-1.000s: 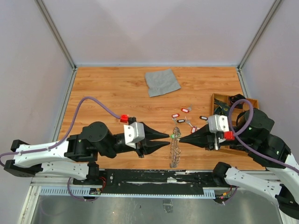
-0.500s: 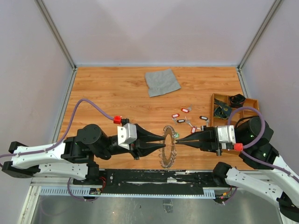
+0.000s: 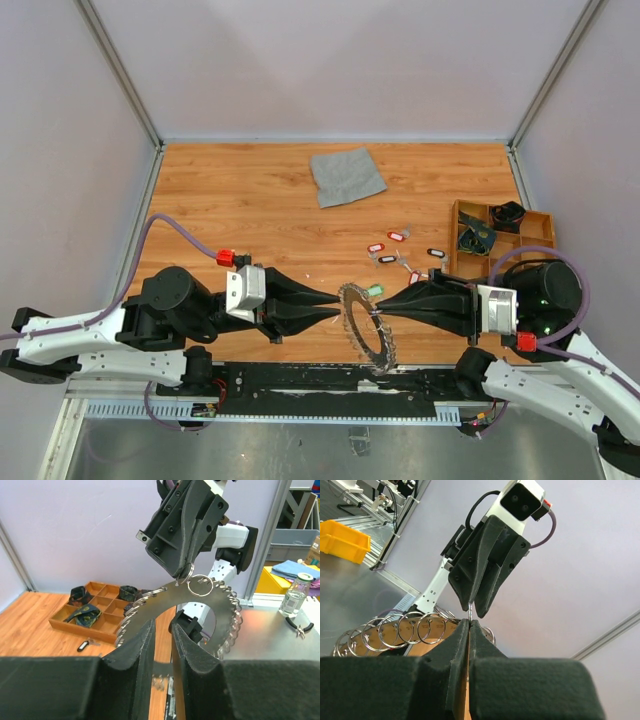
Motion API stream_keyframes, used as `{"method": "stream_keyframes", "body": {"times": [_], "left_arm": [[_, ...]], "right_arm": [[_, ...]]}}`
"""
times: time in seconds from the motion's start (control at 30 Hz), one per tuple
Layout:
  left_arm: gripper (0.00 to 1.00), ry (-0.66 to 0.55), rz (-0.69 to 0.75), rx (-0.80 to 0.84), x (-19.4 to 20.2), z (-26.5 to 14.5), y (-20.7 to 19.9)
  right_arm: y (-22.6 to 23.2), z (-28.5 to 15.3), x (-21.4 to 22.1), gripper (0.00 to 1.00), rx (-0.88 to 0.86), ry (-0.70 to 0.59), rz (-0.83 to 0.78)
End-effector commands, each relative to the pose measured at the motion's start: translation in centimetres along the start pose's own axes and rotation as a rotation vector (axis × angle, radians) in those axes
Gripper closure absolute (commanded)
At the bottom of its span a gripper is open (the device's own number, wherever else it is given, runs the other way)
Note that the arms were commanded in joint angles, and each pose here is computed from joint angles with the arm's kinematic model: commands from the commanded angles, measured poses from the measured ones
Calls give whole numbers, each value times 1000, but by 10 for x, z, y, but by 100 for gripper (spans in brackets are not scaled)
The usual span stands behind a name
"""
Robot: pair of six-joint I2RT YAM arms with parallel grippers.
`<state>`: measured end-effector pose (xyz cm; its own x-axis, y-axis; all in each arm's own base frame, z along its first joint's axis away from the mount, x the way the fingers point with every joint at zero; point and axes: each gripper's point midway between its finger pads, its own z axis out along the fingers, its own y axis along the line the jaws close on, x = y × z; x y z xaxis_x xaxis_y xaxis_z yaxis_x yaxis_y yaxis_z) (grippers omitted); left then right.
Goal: Put the keys on the keyring
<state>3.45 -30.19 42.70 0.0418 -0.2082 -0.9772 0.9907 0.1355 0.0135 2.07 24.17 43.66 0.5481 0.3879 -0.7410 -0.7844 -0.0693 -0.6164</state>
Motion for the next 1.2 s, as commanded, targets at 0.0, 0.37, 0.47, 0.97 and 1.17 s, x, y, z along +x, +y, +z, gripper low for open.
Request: {"method": "stream_keyframes", "body": {"times": [0.0,0.37,0.47,0.97,1.17], "left_arm": [[75,-77,17,28,-26,-1,-5],[80,-78,51,37,-27,11,-6],[80,-72,43,28,-25,10,-4],[79,-55,8,0,-16,7,-1],[79,-52,-2,-15,-14,3,2]], "right_arm": [[-9,6,-22,100,-1,-87,-132],[-12,9,-24,100,21,-107,-120],[-11,8,-25,100,23,-103,-117],[-18,5,-21,100,62,-45,-60],[-21,4,-17,99,86,-23,-35]]}}
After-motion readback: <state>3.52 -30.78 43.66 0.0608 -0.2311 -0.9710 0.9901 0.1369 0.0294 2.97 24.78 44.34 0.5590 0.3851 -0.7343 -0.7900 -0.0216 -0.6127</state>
